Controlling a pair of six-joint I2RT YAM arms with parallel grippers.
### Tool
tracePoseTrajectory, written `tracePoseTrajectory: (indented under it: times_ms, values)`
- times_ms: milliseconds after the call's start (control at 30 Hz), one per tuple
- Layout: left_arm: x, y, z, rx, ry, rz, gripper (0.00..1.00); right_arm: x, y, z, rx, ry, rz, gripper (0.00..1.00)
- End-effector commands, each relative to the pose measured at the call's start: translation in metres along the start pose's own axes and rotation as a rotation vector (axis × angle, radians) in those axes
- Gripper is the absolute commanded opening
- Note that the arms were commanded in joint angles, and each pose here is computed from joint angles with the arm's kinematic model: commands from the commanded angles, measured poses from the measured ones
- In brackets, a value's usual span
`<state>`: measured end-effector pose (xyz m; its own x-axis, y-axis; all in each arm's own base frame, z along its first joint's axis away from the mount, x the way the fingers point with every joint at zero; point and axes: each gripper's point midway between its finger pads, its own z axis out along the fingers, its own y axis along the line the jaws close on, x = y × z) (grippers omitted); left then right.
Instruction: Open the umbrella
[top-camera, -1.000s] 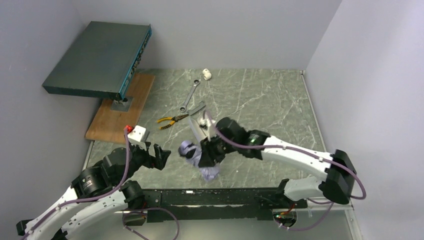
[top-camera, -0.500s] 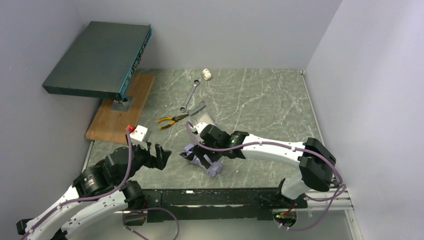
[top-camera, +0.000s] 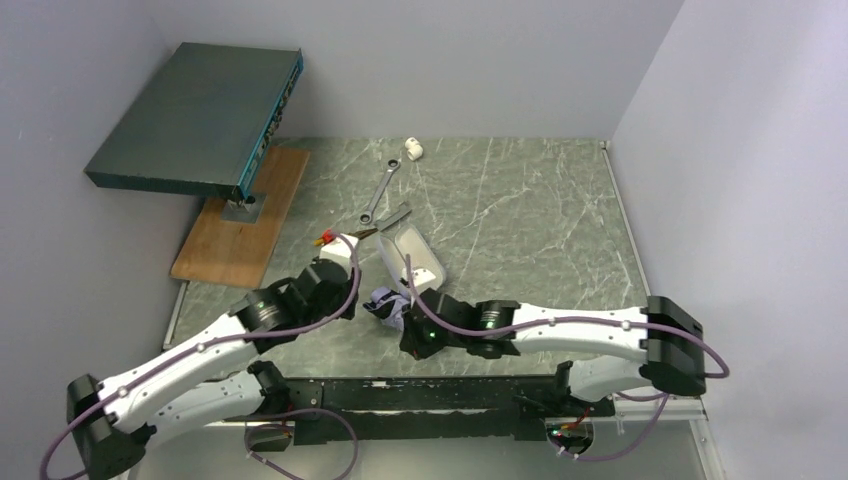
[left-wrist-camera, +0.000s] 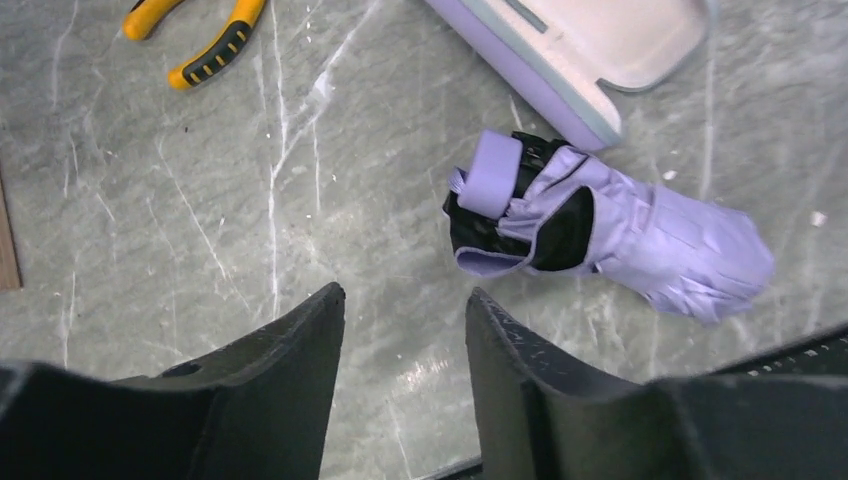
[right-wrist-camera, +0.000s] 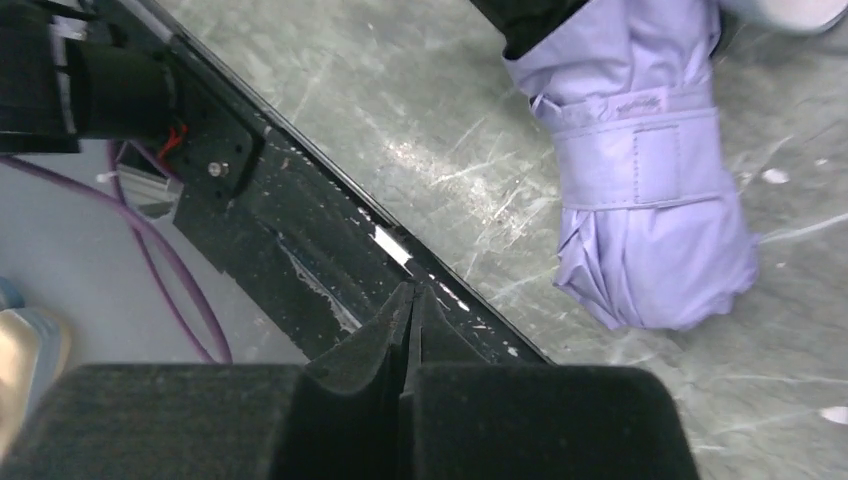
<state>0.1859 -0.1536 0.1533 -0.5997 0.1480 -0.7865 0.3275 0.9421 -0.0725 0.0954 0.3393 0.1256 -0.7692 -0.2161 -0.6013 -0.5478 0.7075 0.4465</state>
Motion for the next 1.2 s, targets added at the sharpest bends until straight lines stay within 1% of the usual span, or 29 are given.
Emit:
tracePoseTrajectory:
  times_ms: [0, 67, 167, 300, 367, 467, 600, 733, 767, 833, 900, 933, 1000, 1033, 1067, 1167]
  values:
    - [-0.028, -0.017, 0.023, 0.04, -0.031, -0.053, 0.47, 0.008, 0.003, 0.027, 0.031, 0.005, 0.117, 0.0]
    - [-0.026, -0.021, 0.038, 0.048, 0.0, -0.055, 0.45, 0.014, -0.007, 0.035, 0.077, 0.013, 0.124, 0.0]
    - [-0.025, -0.031, 0.058, 0.078, 0.017, -0.059, 0.48, 0.019, -0.027, 0.044, 0.133, 0.019, 0.133, 0.0]
    - [-0.022, -0.039, 0.081, 0.11, 0.045, -0.072, 0.48, 0.024, -0.059, 0.048, 0.189, 0.039, 0.192, 0.0]
    - [-0.015, -0.044, 0.092, 0.125, 0.087, -0.07, 0.48, 0.025, -0.076, 0.048, 0.203, 0.048, 0.226, 0.0]
    - [0.005, -0.054, 0.102, 0.171, 0.153, -0.074, 0.43, 0.017, -0.1, 0.044, 0.241, 0.036, 0.256, 0.0]
    - [0.036, -0.062, 0.103, 0.235, 0.21, -0.122, 0.42, -0.008, -0.129, 0.037, 0.284, 0.0, 0.278, 0.01]
    - [0.061, -0.085, 0.076, 0.312, 0.215, -0.171, 0.44, -0.045, -0.16, 0.03, 0.336, -0.05, 0.288, 0.03]
    - [0.063, -0.092, 0.069, 0.324, 0.194, -0.174, 0.46, -0.054, -0.167, 0.029, 0.333, -0.059, 0.295, 0.04]
    - [0.067, -0.118, 0.048, 0.405, 0.165, -0.164, 0.48, -0.07, -0.176, 0.032, 0.318, -0.069, 0.299, 0.04]
    - [0.073, -0.139, 0.032, 0.465, 0.151, -0.146, 0.53, -0.083, -0.178, 0.034, 0.293, -0.059, 0.292, 0.05]
    - [0.074, -0.143, 0.027, 0.47, 0.147, -0.134, 0.57, -0.084, -0.18, 0.034, 0.296, -0.052, 0.283, 0.06]
    - [0.075, -0.14, 0.021, 0.427, 0.145, -0.115, 0.67, -0.084, -0.177, 0.029, 0.287, -0.05, 0.268, 0.09]
    - [0.073, -0.133, 0.021, 0.386, 0.145, -0.113, 0.72, -0.085, -0.173, 0.023, 0.271, -0.063, 0.266, 0.12]
    - [0.069, -0.123, 0.022, 0.332, 0.131, -0.113, 0.8, -0.083, -0.171, 0.018, 0.263, -0.069, 0.268, 0.16]
    - [0.056, -0.105, 0.019, 0.246, 0.089, -0.099, 0.91, -0.075, -0.165, 0.002, 0.241, -0.083, 0.277, 0.36]
